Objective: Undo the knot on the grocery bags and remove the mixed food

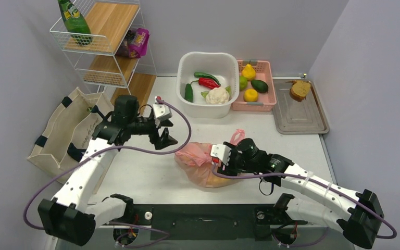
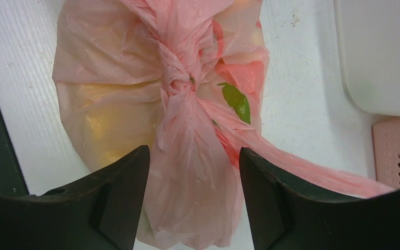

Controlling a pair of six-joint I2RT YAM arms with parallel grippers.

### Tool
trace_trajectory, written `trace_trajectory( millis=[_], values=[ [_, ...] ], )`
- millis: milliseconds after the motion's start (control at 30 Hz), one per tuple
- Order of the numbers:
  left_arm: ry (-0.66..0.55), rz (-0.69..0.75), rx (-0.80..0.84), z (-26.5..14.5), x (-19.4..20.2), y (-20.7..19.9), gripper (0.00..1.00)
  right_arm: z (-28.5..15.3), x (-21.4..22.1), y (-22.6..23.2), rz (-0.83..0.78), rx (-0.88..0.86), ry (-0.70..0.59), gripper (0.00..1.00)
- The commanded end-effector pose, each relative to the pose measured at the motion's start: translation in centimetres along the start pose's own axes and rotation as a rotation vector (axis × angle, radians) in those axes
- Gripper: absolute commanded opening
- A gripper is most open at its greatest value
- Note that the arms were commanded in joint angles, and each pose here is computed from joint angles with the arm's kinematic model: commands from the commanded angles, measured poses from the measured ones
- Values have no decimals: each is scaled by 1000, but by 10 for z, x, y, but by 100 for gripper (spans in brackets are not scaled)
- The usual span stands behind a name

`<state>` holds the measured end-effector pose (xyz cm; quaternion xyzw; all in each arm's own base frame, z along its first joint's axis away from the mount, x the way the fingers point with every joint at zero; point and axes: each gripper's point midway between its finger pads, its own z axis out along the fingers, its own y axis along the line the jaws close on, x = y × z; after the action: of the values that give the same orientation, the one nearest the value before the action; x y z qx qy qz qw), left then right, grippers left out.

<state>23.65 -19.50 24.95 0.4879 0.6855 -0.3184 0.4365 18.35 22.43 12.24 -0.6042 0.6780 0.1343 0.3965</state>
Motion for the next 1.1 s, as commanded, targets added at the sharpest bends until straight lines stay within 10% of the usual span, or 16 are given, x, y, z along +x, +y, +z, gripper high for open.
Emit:
trace_trajectory(
  millis=[0, 300, 1067],
  values=[
    [-23, 65, 138, 28, -13, -5, 74, 3, -13, -9, -101, 69, -94, 59],
    [115, 480, 380, 63, 19, -32, 46, -5, -17, -28, -251, 241, -194, 2],
    [38, 621, 436, 127, 25, -51, 57, -21, -35, -44, -451, 468, -338, 0]
  ],
)
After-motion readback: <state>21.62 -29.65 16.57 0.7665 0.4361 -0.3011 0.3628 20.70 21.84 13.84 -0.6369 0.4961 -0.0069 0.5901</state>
